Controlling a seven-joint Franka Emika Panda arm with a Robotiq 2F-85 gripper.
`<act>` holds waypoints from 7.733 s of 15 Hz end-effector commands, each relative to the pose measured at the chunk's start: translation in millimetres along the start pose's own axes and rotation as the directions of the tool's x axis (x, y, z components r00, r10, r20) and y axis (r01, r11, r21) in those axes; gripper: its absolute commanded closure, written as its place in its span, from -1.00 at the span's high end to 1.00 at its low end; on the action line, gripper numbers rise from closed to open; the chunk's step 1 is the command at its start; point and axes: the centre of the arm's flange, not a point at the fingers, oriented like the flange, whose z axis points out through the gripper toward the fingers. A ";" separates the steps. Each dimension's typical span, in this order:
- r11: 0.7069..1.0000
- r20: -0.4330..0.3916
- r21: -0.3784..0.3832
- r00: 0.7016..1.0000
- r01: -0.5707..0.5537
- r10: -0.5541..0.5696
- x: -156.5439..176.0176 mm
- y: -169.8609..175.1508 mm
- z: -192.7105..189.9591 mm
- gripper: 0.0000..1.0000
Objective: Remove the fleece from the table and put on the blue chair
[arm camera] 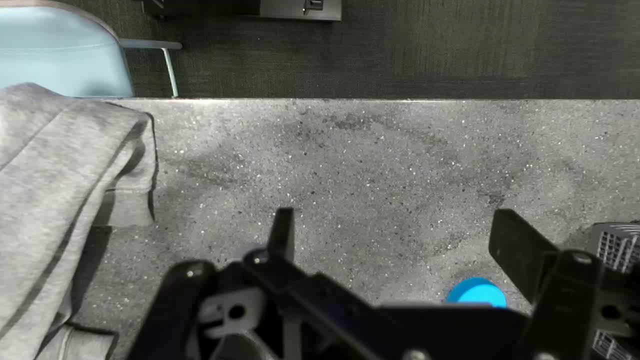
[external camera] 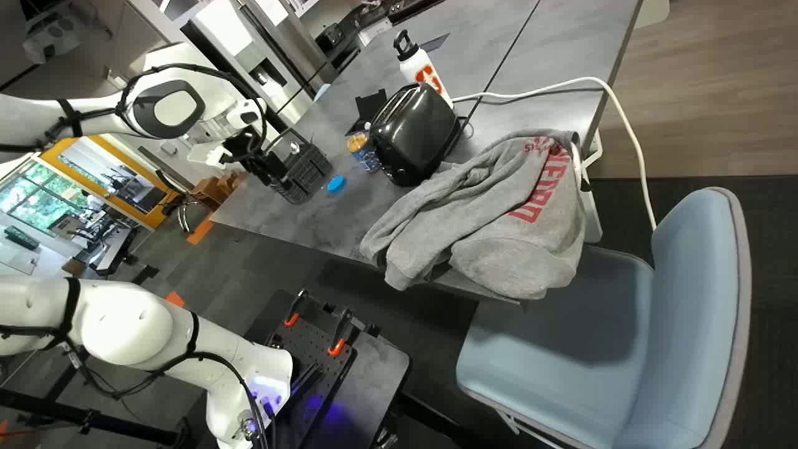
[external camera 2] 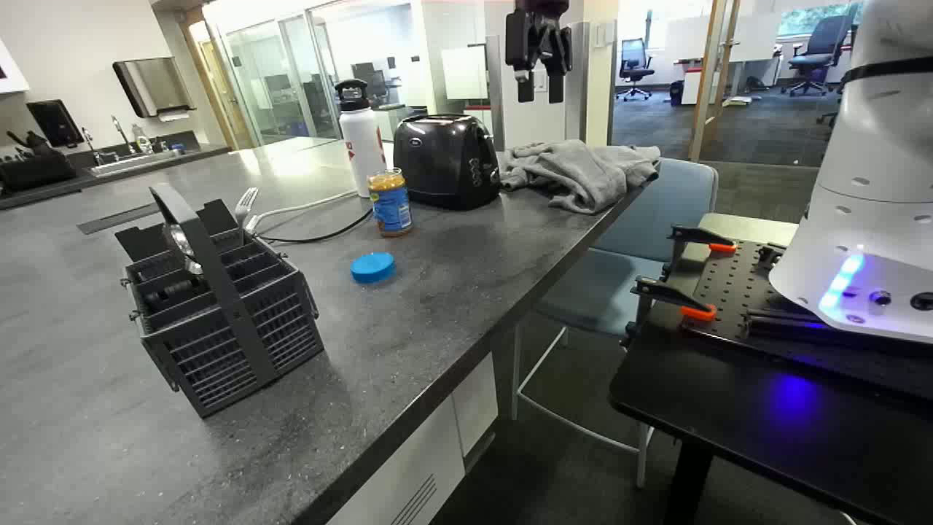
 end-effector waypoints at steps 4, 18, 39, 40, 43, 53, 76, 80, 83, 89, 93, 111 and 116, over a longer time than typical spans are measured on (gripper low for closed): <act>1.000 0.000 0.000 1.000 0.000 0.000 0.0 0.0 0.0 1.00; 1.000 -0.067 0.009 0.998 -0.017 0.018 4.3 45.0 -30.3 1.00; 0.989 -0.215 -0.014 0.967 -0.146 0.140 -10.4 317.8 -126.6 1.00; 0.985 -0.214 -0.005 0.962 -0.172 0.167 -9.5 337.7 -131.6 1.00; 0.968 -0.205 0.014 0.946 -0.252 0.250 -13.4 402.8 -144.1 1.00; 0.950 -0.121 0.242 0.966 -0.195 0.229 -25.7 508.0 -89.1 1.00; 0.965 -0.082 0.235 0.987 -0.117 0.140 87.2 626.6 -5.1 1.00; 0.963 -0.094 0.250 0.987 -0.103 0.130 76.3 616.5 11.5 1.00; 0.968 -0.102 0.226 0.986 -0.109 0.135 83.0 616.9 13.4 1.00; 0.976 -0.150 0.201 0.981 -0.090 0.121 101.3 623.3 42.0 1.00; 0.981 -0.170 0.168 0.977 -0.101 0.130 115.2 631.4 63.3 1.00; 0.983 -0.143 0.167 0.985 -0.075 0.099 140.9 613.7 110.3 -0.32; 0.986 -0.174 0.143 0.979 -0.086 0.110 125.5 615.8 91.3 -0.98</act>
